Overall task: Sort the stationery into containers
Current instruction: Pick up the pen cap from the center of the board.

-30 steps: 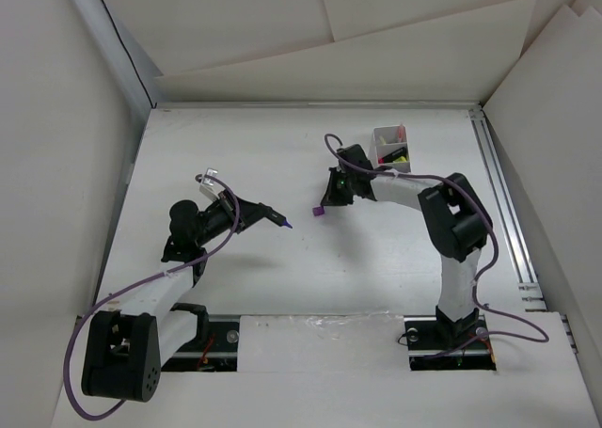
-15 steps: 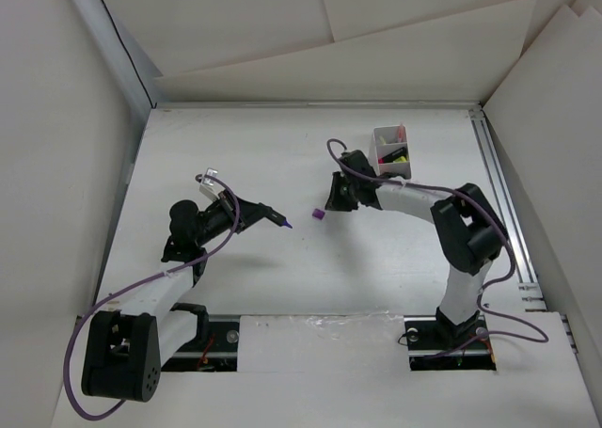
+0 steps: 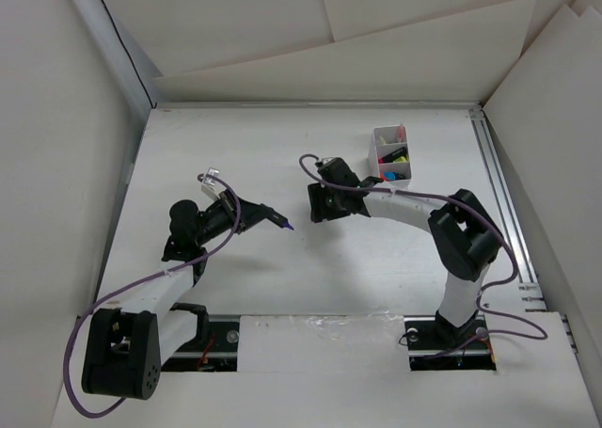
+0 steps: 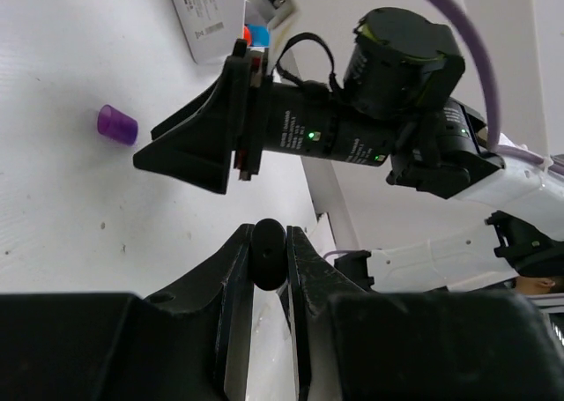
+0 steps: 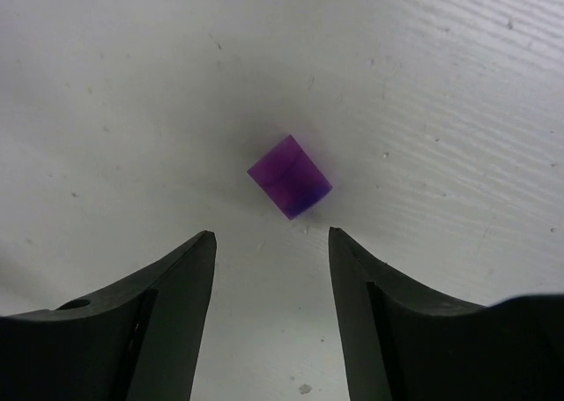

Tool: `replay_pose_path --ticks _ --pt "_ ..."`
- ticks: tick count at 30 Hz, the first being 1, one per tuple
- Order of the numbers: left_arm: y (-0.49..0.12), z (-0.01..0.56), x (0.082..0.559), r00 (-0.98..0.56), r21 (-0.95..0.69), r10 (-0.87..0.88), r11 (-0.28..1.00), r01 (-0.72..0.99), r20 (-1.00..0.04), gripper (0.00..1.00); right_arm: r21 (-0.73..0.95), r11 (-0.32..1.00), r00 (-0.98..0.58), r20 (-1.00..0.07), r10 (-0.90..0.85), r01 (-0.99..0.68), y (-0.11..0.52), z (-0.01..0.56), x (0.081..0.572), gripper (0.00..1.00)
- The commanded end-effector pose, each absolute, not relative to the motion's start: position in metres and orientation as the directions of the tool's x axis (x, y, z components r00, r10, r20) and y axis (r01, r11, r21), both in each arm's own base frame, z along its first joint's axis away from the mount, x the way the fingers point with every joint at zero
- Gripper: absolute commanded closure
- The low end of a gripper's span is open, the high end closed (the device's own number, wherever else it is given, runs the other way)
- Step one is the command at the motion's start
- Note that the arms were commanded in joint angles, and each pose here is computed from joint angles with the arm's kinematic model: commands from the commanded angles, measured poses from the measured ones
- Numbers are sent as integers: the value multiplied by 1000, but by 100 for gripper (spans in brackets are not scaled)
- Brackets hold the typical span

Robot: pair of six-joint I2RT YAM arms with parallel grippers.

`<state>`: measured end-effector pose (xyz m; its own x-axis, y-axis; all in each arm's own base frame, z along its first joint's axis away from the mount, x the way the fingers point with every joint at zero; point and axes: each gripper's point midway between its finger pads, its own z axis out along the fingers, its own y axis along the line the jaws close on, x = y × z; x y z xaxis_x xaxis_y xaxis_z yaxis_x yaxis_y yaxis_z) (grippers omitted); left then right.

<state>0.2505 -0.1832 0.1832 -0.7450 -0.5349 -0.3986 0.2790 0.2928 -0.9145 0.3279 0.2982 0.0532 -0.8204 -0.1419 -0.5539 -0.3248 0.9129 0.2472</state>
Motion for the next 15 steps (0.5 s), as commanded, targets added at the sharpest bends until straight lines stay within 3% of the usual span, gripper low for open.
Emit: replay_pose_path --ticks 1,8,15 --pt "-186 211 249 -725 -889 -515 261 376 -458 100 178 898 -782 -577 -237 -403 300 64 332 40" --pt "-187 213 250 -724 -888 -515 261 378 -459 100 95 925 -778 -576 -249 -367 290 53 344 38" --pt "-186 210 250 -726 -891 -517 272 363 -454 100 117 897 -783 -544 -301 -426 304 37 346 38"
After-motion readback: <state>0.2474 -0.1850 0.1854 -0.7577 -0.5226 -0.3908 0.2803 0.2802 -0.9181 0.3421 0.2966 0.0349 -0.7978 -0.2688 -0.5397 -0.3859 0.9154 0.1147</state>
